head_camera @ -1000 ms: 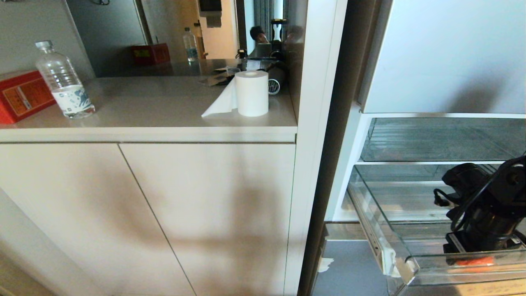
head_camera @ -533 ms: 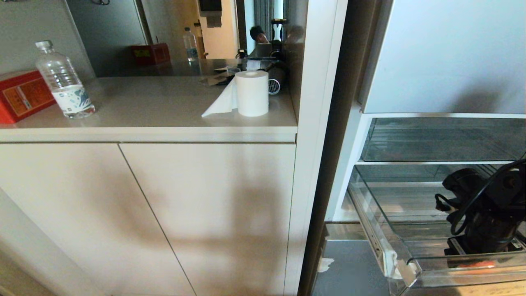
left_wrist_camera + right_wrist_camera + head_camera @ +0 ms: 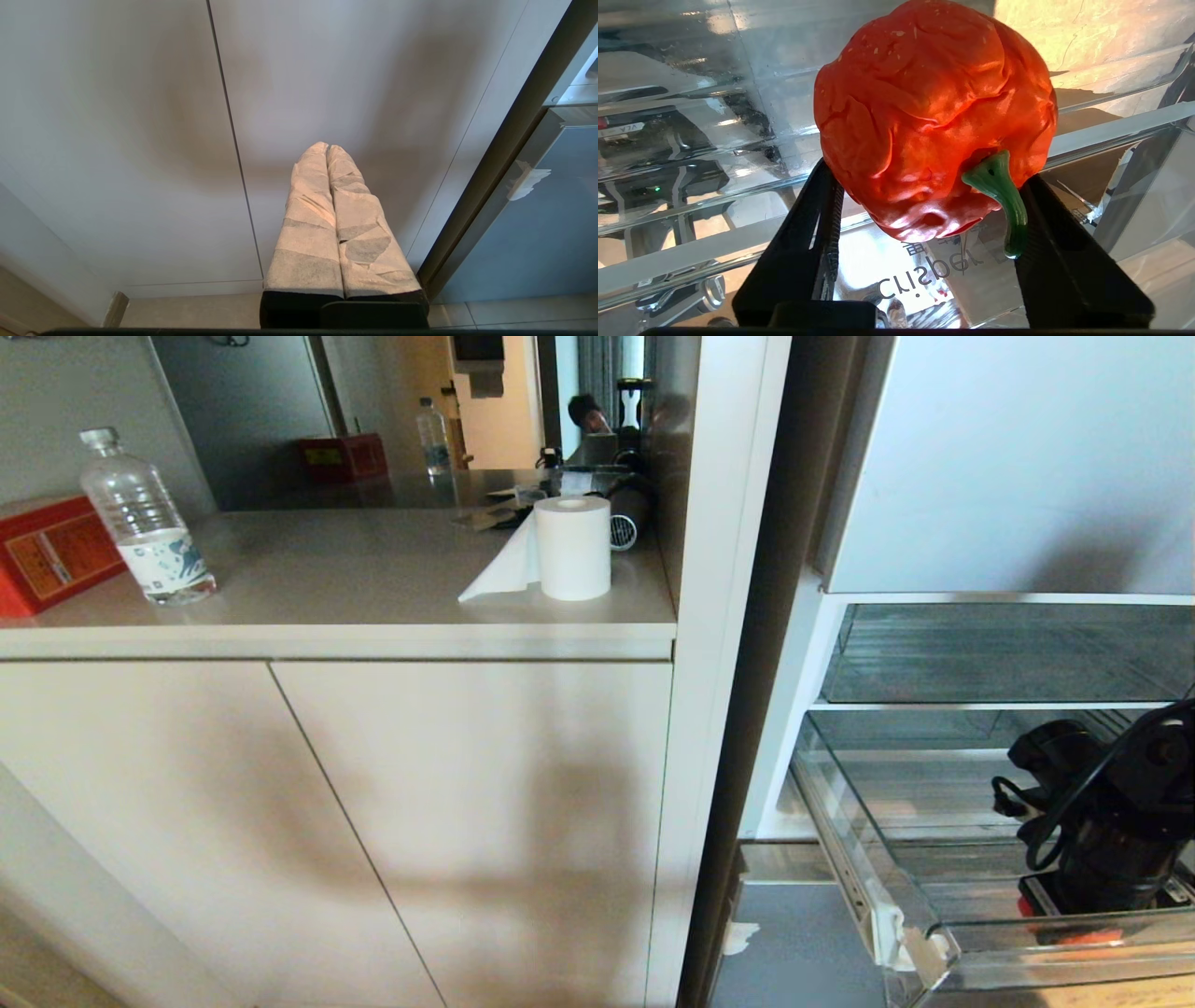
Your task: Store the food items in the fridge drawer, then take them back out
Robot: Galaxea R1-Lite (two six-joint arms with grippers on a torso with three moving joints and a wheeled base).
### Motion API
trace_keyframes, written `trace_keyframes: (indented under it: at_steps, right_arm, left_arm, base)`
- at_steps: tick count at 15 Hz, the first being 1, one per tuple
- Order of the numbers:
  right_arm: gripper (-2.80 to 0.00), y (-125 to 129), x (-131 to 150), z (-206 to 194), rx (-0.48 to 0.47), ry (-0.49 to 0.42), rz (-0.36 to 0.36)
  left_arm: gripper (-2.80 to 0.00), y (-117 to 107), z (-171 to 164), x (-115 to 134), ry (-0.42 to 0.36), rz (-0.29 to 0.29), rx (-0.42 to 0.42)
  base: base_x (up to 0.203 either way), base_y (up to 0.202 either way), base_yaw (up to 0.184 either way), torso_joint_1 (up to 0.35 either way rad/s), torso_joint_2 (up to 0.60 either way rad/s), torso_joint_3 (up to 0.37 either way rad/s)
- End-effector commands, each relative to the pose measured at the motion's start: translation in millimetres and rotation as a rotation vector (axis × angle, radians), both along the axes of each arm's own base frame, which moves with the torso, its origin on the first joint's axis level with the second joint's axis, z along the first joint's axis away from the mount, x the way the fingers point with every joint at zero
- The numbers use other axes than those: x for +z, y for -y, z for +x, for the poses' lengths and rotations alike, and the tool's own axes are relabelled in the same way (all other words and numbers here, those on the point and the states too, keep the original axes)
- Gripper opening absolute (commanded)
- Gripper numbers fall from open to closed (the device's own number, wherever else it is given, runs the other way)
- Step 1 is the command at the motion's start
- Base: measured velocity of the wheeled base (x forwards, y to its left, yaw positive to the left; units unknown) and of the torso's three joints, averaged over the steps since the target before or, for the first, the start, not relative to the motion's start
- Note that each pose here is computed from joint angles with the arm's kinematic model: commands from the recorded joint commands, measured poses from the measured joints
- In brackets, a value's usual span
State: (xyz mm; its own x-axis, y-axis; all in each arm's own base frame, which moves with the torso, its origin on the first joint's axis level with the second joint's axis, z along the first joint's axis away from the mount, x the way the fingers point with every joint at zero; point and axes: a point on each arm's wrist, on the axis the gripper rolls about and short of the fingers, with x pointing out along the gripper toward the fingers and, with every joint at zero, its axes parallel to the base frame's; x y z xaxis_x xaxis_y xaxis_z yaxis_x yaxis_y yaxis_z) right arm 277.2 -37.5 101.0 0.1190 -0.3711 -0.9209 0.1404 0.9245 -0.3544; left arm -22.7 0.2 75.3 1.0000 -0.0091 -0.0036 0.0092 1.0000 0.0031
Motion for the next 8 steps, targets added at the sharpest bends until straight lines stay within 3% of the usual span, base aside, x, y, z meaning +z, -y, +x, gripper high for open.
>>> trace_keyframes:
  at_steps: [1, 8]
  right_arm:
    - [-2.80, 0, 9, -3, 0.000, 0.030, -0.005]
    - [-2.80, -3, 42, -20, 0.015, 0.152, -0.021]
  left_arm:
    - [-2.80, 0, 0, 0, -0.001, 0.000, 0.000]
    - [-2.80, 0, 0, 0, -0.001, 0.000, 0.000]
  base:
    - [0.000, 0.000, 0.000, 0.000, 0.00, 0.000]
    - [0.000, 0.000, 0.000, 0.000, 0.00, 0.000]
